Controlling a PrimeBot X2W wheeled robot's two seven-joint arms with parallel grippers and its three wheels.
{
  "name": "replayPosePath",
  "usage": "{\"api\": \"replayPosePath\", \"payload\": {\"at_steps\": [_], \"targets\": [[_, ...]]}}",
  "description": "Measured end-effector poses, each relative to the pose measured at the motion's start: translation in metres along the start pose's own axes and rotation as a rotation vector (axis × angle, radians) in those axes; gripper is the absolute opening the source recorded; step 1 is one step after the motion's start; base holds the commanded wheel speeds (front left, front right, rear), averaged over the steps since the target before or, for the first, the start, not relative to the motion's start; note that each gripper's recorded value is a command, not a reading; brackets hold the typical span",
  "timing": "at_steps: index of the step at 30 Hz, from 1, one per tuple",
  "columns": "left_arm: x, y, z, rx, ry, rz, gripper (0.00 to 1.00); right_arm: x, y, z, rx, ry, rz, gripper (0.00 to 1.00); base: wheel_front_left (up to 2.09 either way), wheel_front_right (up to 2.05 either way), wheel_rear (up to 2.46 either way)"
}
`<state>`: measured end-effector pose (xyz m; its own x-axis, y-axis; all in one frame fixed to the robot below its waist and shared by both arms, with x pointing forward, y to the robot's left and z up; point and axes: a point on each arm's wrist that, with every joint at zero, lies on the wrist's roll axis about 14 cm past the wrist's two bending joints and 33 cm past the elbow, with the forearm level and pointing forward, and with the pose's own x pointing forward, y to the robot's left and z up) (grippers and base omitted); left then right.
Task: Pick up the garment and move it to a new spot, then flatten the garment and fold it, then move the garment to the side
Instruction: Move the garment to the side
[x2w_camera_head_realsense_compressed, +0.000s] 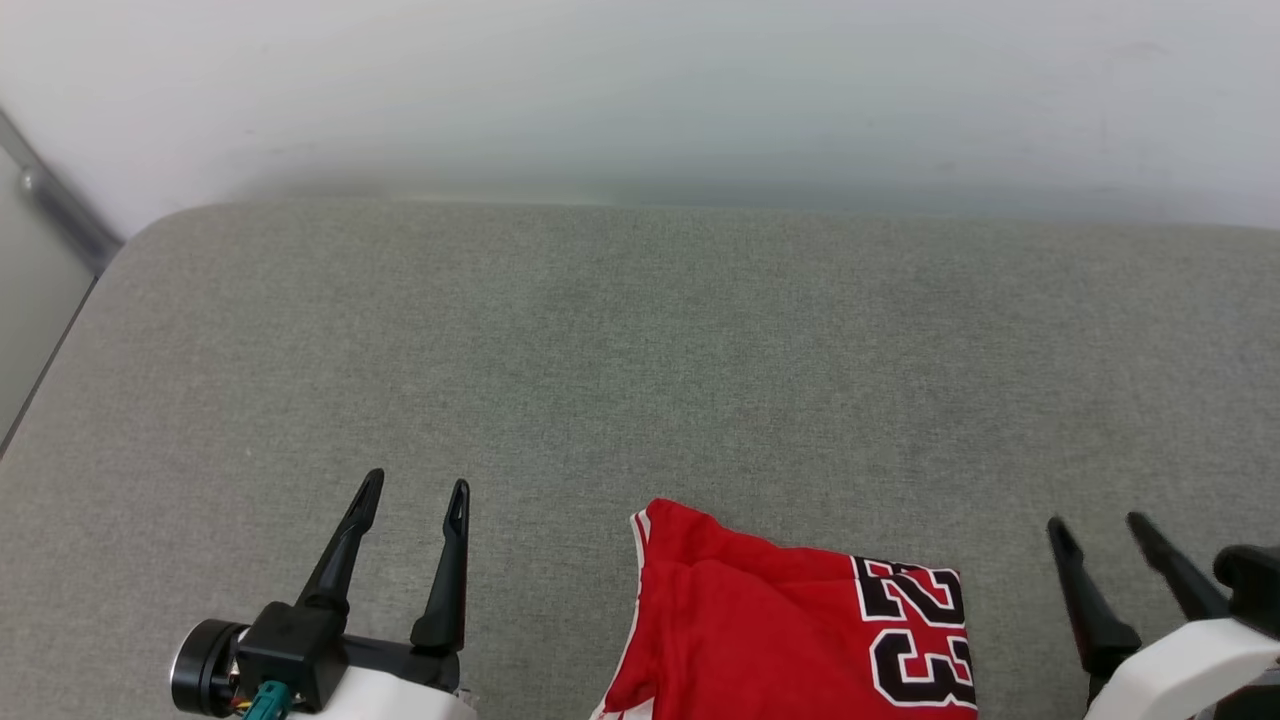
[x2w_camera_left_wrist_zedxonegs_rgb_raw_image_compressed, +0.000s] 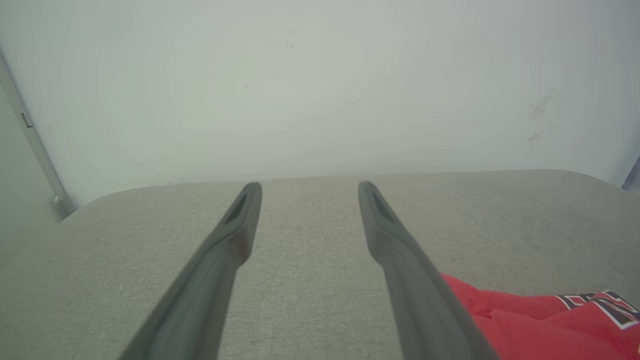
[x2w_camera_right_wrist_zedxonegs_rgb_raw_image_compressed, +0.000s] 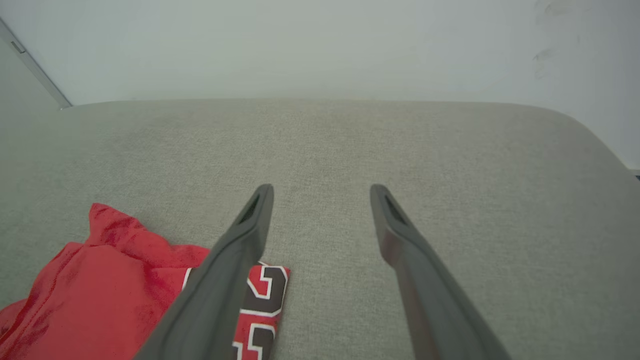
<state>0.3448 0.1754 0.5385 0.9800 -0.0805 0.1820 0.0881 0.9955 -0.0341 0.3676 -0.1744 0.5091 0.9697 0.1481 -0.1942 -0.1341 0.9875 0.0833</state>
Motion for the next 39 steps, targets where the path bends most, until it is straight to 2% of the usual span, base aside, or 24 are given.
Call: {"api": "replayPosePath", "payload": {"at_steps": [6, 15, 29, 35, 36, 37, 38, 39], "targets": [[0.006, 0.003, -0.004, 0.004, 0.009, 0.006, 1.00, -0.010, 0.018, -0.049, 0.078, 0.378, 0.088, 1.00, 0.00, 0.00, 0.00], [0.015, 0.005, -0.010, 0.005, 0.023, 0.013, 1.00, -0.023, 0.039, -0.105, 0.098, 0.759, 0.167, 1.00, 0.00, 0.00, 0.00], [0.015, 0.021, -0.022, 0.014, 0.064, 0.068, 1.00, -0.009, 0.068, -0.153, 0.079, 0.974, 0.244, 1.00, 0.00, 0.00, 0.00], [0.016, 0.020, -0.026, 0.020, 0.076, 0.063, 1.00, -0.009, 0.076, -0.170, 0.048, 1.021, 0.264, 1.00, 0.00, 0.00, 0.00], [0.017, 0.019, -0.027, 0.019, 0.078, 0.061, 1.00, -0.009, 0.076, -0.172, 0.050, 1.025, 0.263, 0.63, 0.00, 0.00, 0.00], [0.016, 0.018, -0.028, 0.019, 0.080, 0.058, 1.00, -0.009, 0.075, -0.173, 0.053, 1.027, 0.262, 0.32, 0.00, 0.00, 0.00], [0.016, 0.017, -0.028, 0.019, 0.082, 0.056, 1.00, -0.009, 0.076, -0.174, 0.053, 1.025, 0.262, 0.21, 0.00, 0.00, 0.00], [0.016, 0.017, -0.029, 0.020, 0.082, 0.053, 1.00, -0.008, 0.077, -0.175, 0.052, 1.023, 0.265, 0.00, 0.00, 0.00, 0.00]]}}
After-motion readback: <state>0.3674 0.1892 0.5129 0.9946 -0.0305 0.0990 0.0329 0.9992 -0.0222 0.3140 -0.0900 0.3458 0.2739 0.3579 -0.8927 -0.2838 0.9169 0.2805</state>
